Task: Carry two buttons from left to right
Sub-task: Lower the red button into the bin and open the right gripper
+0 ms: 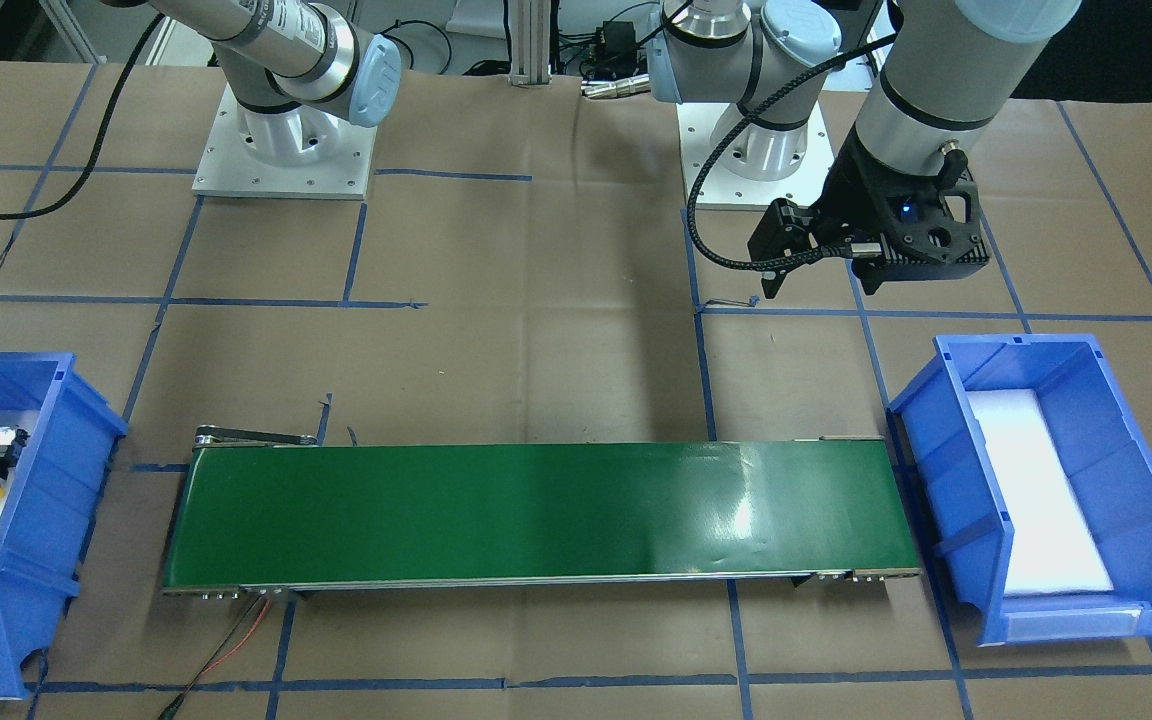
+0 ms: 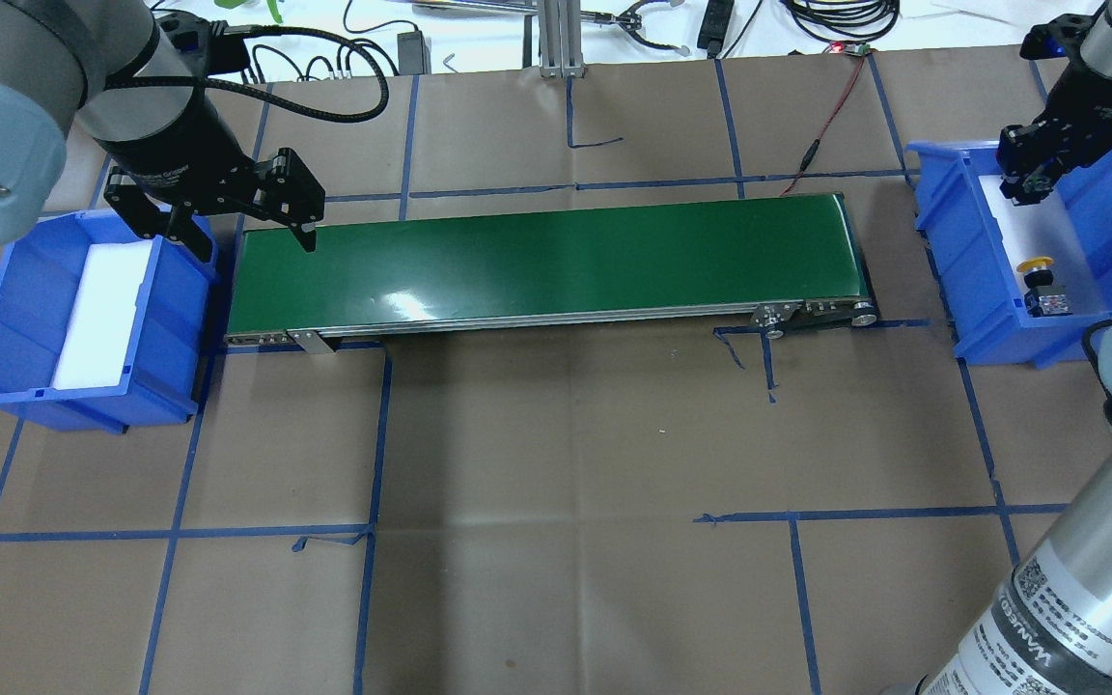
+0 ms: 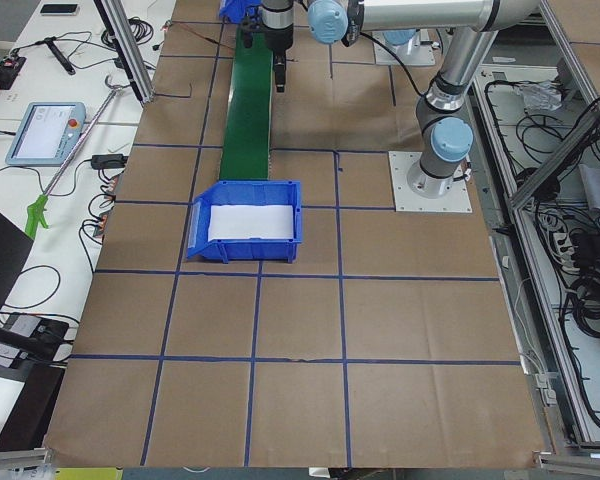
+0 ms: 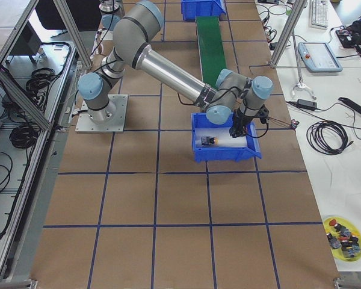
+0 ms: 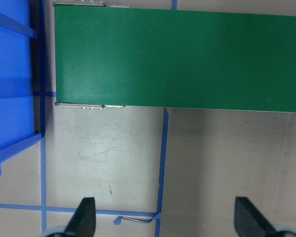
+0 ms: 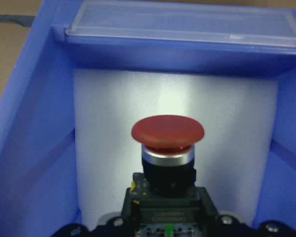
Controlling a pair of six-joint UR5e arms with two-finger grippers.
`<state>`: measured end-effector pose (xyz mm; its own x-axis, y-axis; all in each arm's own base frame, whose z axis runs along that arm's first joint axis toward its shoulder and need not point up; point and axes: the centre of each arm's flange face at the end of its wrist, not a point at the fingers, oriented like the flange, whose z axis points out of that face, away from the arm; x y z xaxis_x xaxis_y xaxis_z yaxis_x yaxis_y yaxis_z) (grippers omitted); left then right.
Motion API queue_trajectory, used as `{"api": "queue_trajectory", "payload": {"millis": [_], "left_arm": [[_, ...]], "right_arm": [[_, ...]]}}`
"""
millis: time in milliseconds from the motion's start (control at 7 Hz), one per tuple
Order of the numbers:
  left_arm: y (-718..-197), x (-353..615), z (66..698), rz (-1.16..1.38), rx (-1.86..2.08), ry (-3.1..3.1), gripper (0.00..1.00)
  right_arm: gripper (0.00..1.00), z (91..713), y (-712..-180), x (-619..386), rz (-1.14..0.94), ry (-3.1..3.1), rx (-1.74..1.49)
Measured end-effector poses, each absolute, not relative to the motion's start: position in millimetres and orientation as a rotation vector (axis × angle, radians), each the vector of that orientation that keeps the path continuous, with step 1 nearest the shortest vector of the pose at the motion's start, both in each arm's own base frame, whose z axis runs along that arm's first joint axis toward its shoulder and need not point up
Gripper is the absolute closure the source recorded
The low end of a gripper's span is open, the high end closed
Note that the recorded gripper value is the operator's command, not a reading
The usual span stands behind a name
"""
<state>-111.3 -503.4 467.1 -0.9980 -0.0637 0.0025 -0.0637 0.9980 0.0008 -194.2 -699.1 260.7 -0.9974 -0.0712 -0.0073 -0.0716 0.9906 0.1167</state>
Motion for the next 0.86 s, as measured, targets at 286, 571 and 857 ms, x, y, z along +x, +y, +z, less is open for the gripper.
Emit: {"api": "queue_trajectory", "payload": {"millis": [286,571,857], "left_arm": [[-504,-111,468,0.001,0.1,-3.138,0.0],[-504,-111,468,0.002,0.1,-3.138,0.0],[-504,-111,469,0.003,0.1,-3.137,0.0]], "right_arm": [[0.88,239,-696,-197,0.217,3.122,-0.106],[0.7,230,-694,-200,0.234,3.121,-0.101],[0.19,225,-691,-202,0.26,3.127,-0.098]]}}
